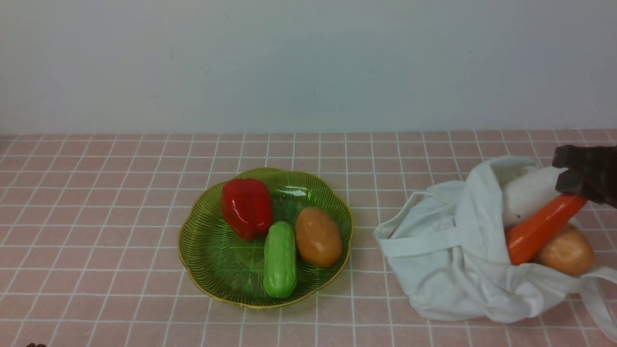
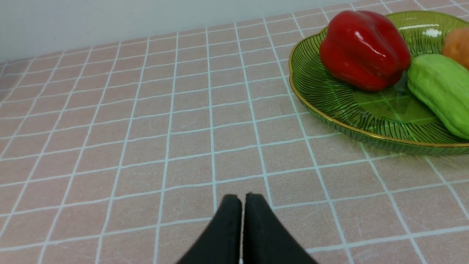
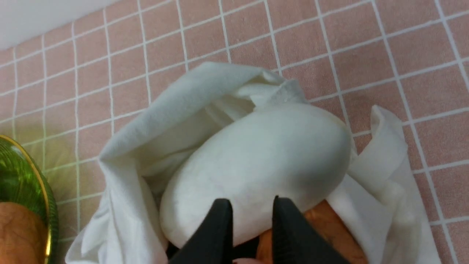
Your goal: Take vegetables from bag on pink coffee tablecloth place on plate.
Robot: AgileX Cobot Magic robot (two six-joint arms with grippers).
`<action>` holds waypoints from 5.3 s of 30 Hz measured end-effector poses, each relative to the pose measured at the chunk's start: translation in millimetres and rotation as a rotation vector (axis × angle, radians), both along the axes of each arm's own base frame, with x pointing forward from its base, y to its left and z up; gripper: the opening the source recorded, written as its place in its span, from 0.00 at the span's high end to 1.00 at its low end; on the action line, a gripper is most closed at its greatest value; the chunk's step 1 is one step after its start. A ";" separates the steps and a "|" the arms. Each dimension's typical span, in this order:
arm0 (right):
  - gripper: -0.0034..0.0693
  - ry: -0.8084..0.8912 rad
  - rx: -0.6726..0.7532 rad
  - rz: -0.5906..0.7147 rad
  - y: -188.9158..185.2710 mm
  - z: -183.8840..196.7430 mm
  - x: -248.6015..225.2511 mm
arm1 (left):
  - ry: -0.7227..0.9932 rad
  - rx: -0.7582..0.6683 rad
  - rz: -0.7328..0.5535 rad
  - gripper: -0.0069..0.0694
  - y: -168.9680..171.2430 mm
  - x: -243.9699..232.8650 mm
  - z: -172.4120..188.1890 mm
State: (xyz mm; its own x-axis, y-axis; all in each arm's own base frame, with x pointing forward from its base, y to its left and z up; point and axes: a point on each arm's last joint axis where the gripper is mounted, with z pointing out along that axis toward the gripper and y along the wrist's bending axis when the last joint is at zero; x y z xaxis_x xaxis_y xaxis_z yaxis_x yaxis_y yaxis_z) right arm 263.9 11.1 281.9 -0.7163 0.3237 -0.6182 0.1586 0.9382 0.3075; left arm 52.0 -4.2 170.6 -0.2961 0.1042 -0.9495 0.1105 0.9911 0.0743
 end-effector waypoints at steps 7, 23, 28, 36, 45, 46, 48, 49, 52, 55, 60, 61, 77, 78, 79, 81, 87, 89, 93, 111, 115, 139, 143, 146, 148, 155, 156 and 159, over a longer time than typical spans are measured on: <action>0.78 -0.110 -0.003 0.020 1.1 41.9 -16.2 | 0.000 0.000 0.000 0.92 0.0 0.0 0.0; 0.78 -0.377 0.231 0.501 78.9 159.3 -23.6 | 0.000 0.000 0.000 0.92 0.0 0.0 0.0; 0.78 -0.289 0.249 0.682 156.7 123.8 16.0 | 0.000 0.000 0.000 0.92 0.0 0.0 0.0; 0.78 -0.163 0.154 0.844 254.9 53.2 64.9 | 0.000 0.000 0.000 0.92 0.0 0.0 0.0; 0.77 -0.070 0.142 0.806 291.0 -16.8 101.7 | 0.000 0.000 0.000 0.92 0.0 0.0 0.0; 0.76 -0.068 0.141 0.804 291.3 -18.2 102.3 | 0.000 0.000 0.000 0.92 0.0 0.0 0.0; 0.68 -0.046 0.120 0.801 293.5 -34.5 107.1 | 0.000 0.000 0.000 0.92 0.0 0.0 0.0; 0.64 -0.043 0.111 0.802 294.0 -38.2 108.1 | 0.000 0.000 0.000 0.92 0.0 0.0 0.0; 0.48 -0.025 0.091 0.799 294.2 -47.2 110.2 | 0.000 0.000 0.000 0.92 0.0 0.0 0.0; 0.29 -0.016 0.063 0.791 292.2 -48.7 110.8 | 0.000 0.000 0.000 0.92 0.0 0.0 0.0; 0.14 -0.025 -0.008 0.802 285.0 -35.8 107.3 | 0.000 0.000 0.000 0.92 0.0 0.0 0.0; 0.11 -0.035 -0.038 0.806 280.9 -27.9 105.6 | 0.000 0.000 0.000 0.92 0.0 0.0 0.0; 0.36 -0.337 -0.236 0.634 195.9 144.3 34.3 | 0.000 0.000 0.000 0.92 0.0 0.0 0.0; 0.47 -0.378 -0.252 0.589 179.3 166.0 18.5 | 0.000 0.000 0.000 0.92 0.0 0.0 0.0; 0.56 -0.406 -0.262 0.552 166.2 181.2 5.8 | 0.000 0.000 0.000 0.92 0.0 0.0 0.0; 0.68 -0.450 -0.268 0.496 144.9 203.7 -16.4 | 0.000 0.000 0.000 0.92 0.0 0.0 0.0; 0.96 -0.591 -0.243 0.291 67.6 245.3 -100.3 | 0.000 0.000 0.000 0.92 0.0 0.0 0.0; 0.97 -0.671 -0.204 0.232 36.1 238.6 -139.6 | 0.000 0.000 0.000 0.92 0.0 0.0 0.0; 0.97 -0.779 -0.148 0.210 4.0 197.3 -185.7 | 0.000 0.000 0.000 0.92 0.0 0.0 0.0; 0.97 -1.045 0.104 0.278 -27.1 54.2 -254.7 | 0.000 0.000 0.000 0.92 0.0 0.0 0.0; 0.97 -1.024 0.120 0.283 -25.0 49.9 -252.9 | 0.000 0.000 0.000 0.92 0.0 0.0 0.0; 0.97 -1.213 0.080 0.487 0.9 31.3 -247.8 | 0.000 0.000 0.000 0.92 0.0 0.0 0.0; 0.97 -1.143 -0.024 0.403 3.9 8.8 -237.1 | 0.000 0.000 0.000 0.92 0.0 0.0 0.0; 0.97 -1.058 -0.124 0.289 2.9 -14.1 -227.0 | 0.000 0.000 0.000 0.92 0.0 0.0 0.0; 0.97 -0.983 -0.190 0.204 0.2 -33.4 -219.9 | 0.000 0.000 0.000 0.92 0.0 0.0 0.0; 0.97 -0.662 -0.311 0.027 -10.9 -99.2 -209.0 | 0.000 0.000 0.000 0.92 0.0 0.0 0.0; 0.97 -0.662 -0.311 0.027 -10.9 -99.2 -209.0 | 0.000 0.000 0.000 0.92 0.0 0.0 0.0; 0.97 -0.633 -0.324 0.033 -11.3 -101.0 -209.5 | 0.000 0.000 0.000 0.92 0.0 0.0 0.0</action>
State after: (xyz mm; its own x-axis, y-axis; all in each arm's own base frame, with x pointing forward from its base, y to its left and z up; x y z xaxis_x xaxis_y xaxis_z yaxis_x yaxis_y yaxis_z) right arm 54.4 -0.2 180.9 -0.1937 0.0374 -0.9803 0.0121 0.9993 0.0358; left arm 52.0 -4.2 170.6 -0.2961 0.1042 -0.9495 0.1105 0.9911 0.0743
